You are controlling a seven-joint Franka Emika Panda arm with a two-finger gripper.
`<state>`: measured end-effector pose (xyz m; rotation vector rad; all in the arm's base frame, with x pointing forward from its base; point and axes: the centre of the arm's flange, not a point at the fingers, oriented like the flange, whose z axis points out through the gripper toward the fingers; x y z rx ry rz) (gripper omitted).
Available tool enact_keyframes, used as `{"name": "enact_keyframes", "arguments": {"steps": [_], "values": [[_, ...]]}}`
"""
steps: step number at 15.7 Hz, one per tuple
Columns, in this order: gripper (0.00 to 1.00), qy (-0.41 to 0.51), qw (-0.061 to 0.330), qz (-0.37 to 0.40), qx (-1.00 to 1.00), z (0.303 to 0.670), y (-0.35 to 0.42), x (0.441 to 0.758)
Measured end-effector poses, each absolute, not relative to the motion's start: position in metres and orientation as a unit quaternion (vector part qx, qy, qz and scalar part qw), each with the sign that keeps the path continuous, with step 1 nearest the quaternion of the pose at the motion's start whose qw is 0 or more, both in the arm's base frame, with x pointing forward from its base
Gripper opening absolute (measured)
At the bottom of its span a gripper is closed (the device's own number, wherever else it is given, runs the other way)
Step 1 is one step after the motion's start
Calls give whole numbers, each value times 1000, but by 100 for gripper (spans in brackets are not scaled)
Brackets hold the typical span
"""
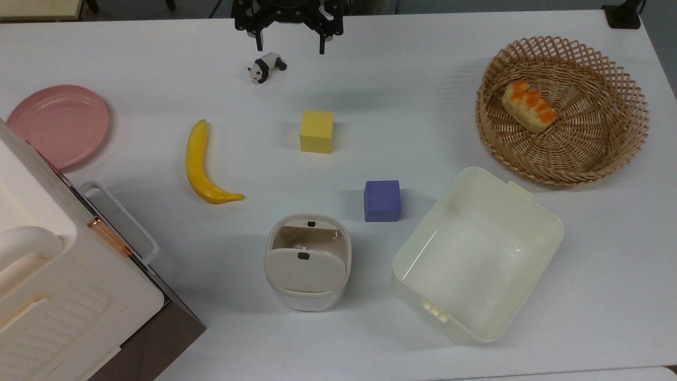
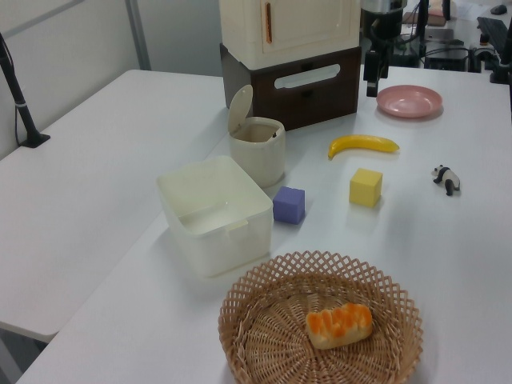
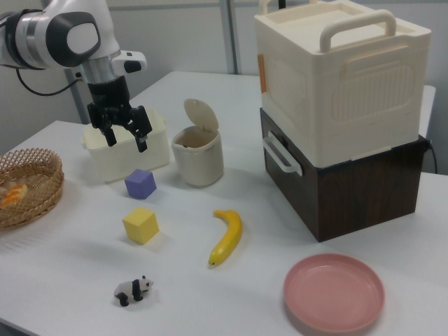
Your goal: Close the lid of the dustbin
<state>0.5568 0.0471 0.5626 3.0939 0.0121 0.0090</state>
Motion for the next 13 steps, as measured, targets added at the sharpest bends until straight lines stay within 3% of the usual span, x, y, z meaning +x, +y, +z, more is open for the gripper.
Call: {"name": "enact_keyframes", "arguments": {"steps": [13], "values": [[100,23,25,-10,999,561,66,555]]}}
